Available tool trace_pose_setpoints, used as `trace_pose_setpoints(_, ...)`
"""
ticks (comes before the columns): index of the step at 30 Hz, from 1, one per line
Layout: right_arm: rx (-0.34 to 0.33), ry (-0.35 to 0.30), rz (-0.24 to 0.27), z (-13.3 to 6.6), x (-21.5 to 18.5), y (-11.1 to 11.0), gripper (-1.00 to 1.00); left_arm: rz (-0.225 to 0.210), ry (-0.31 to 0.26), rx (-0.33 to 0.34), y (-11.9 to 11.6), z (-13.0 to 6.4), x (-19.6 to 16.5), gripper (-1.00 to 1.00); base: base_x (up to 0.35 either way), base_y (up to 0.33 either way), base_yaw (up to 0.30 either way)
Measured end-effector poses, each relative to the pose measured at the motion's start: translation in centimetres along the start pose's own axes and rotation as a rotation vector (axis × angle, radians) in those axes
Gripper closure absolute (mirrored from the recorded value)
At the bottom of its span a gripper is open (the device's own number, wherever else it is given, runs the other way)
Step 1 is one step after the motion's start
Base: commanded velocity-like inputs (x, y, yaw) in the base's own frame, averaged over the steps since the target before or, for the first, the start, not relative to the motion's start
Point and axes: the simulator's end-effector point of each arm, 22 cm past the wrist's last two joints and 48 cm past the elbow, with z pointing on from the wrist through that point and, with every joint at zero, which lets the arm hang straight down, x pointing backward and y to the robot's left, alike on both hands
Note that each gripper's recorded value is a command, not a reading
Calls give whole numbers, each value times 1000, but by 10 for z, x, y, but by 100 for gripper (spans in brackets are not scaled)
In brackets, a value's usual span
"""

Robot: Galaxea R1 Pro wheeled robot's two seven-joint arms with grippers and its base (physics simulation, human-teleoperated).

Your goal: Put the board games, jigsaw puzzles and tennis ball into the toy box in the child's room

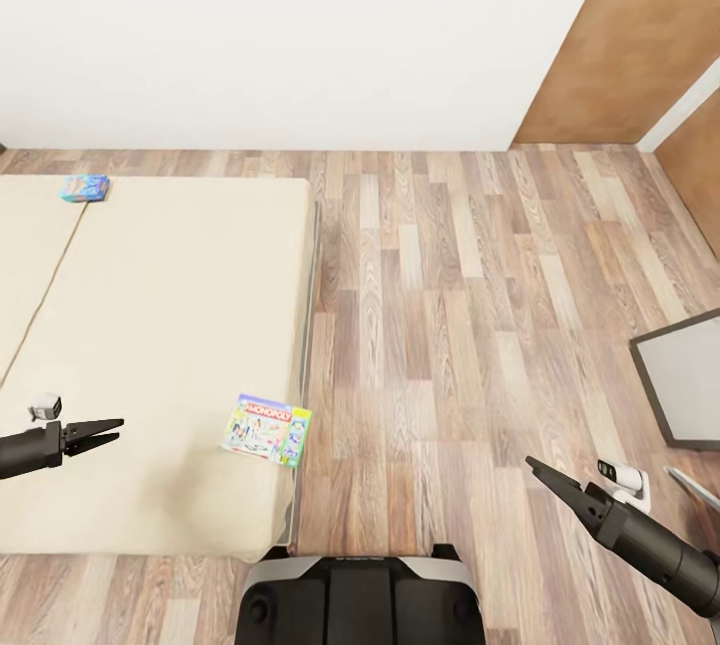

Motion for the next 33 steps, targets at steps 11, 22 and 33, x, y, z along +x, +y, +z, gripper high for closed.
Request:
trace_pose_setpoints(11,-10,-7,-14,-1,-4,7,-100,14,-11,6,-7,-4,-4,-100,0,0,0)
trace_pose_setpoints(22,-19,-13,-29,-1,-8,13,-100,28,-21,12,-15,-8,-8,-100,0,0,0)
trace_pose_setpoints(33,-29,-20,-42,-1,-11,20,-100,42,-30,19,-22,-12,-12,-100,0,0,0)
